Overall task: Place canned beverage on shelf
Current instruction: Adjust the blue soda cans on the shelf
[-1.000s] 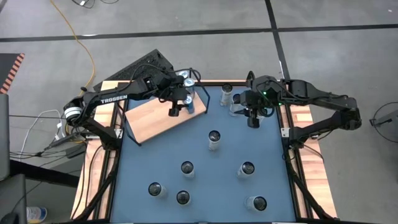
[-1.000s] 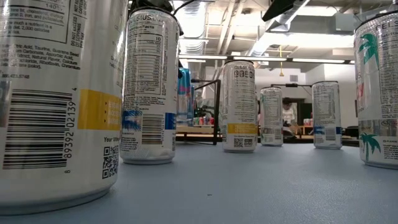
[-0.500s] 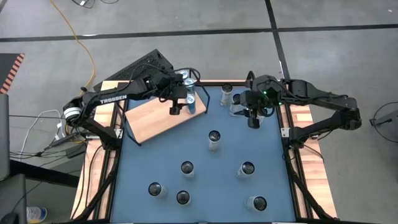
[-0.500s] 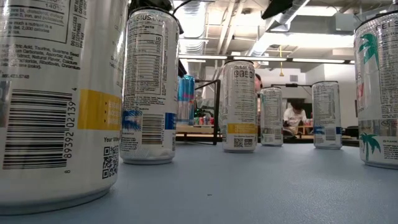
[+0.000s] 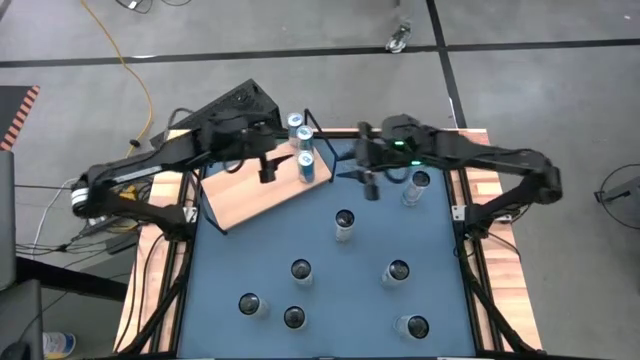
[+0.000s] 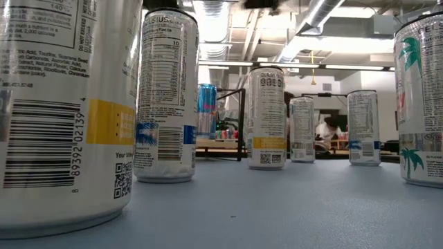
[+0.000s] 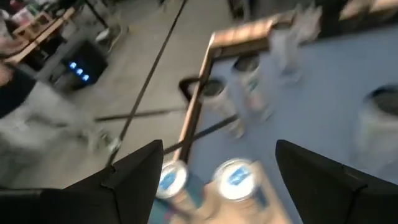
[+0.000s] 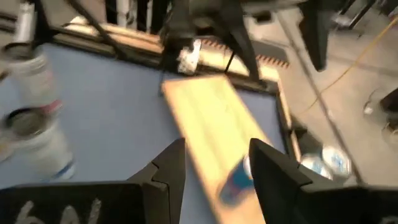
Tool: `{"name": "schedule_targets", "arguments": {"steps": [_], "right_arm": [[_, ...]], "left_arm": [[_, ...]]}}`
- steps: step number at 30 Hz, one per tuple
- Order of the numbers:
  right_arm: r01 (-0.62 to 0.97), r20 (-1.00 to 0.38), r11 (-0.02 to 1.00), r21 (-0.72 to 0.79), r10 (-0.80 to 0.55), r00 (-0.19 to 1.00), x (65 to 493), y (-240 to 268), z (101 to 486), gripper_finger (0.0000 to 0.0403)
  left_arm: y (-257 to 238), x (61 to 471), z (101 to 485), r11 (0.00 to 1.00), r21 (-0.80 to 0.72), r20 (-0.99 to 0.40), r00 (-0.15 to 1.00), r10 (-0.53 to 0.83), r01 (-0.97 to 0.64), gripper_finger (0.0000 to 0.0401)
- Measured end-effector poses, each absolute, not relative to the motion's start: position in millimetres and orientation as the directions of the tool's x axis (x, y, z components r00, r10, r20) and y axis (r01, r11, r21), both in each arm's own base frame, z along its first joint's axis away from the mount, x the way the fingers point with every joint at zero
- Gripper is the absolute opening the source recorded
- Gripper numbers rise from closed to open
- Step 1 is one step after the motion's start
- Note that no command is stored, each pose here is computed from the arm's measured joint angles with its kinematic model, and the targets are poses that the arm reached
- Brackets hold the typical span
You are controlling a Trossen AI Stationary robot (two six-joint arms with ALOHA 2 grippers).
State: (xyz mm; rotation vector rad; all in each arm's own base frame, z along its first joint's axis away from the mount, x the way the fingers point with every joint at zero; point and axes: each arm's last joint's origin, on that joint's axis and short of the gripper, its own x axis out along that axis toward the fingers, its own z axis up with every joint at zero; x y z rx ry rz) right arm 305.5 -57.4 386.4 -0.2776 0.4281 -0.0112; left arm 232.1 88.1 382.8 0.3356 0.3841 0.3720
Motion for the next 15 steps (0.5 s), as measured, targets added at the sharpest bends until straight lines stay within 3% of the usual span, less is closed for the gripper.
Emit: {"name": "schedule_targets", "arguments": {"steps": [7, 15], "right_arm": [[-0.013, -0.377, 0.949, -0.315, -0.113, 0.919, 369.2, -87.4, 335.2, 0.018], [0.093, -0.388, 0.963, -0.252, -0.188, 0.902, 391.3, -125.2, 302.8, 0.0278]], "left_arm": [[39.0, 192.4, 411.4, 0.95, 0.243, -0.197, 0.949, 0.247, -0.197, 0.0297], [11.1, 180.1, 413.9, 0.974, 0.213, -0.204, 0.972, 0.118, -0.074, 0.0297]]}}
